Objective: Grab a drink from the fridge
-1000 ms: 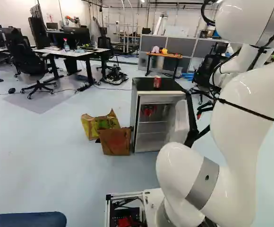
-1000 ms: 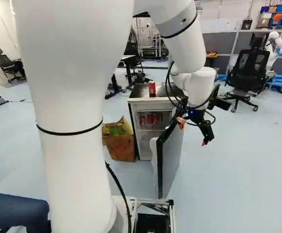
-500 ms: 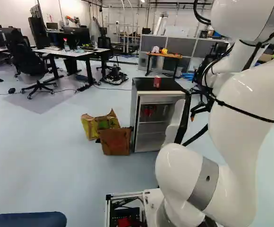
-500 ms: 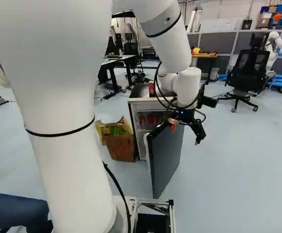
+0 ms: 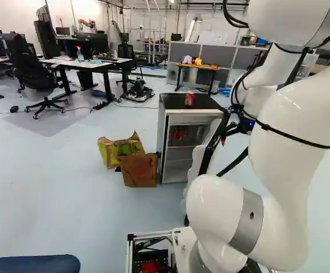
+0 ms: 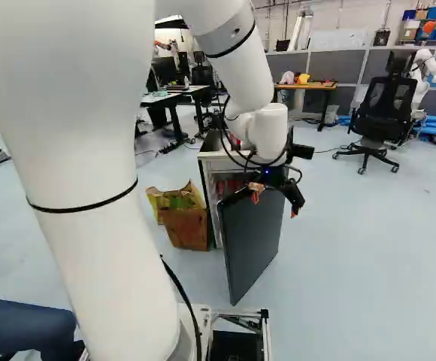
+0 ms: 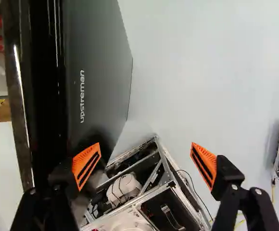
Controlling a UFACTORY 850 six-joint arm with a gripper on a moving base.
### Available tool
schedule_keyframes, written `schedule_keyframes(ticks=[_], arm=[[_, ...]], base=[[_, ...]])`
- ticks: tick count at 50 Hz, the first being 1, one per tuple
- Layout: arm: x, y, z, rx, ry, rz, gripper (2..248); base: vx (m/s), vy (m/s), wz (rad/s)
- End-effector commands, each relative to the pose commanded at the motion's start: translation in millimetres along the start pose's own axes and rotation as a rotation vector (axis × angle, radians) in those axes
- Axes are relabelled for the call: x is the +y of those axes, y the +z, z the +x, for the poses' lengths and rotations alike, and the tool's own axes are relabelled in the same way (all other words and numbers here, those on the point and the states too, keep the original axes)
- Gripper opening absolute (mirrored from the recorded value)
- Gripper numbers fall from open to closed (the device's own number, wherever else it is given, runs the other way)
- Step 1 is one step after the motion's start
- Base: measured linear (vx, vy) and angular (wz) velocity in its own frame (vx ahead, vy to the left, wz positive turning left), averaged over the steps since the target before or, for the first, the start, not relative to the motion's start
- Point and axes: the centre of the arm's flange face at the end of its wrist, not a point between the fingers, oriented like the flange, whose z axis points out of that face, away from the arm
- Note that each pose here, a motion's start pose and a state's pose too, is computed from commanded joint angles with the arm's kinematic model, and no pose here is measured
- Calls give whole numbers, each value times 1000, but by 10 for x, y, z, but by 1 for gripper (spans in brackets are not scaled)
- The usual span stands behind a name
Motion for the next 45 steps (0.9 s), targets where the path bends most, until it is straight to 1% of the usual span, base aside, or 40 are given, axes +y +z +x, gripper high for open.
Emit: schedule_keyframes(ticks=[27,36,45], arm=[[-567,-41,-41,46,-189,-12,247],[-755,-53,-30,64,-245,-12,247],[-941,-61,-4,77,-288,-7,247]], base=[[0,0,0],[0,0,0],[0,0,0]])
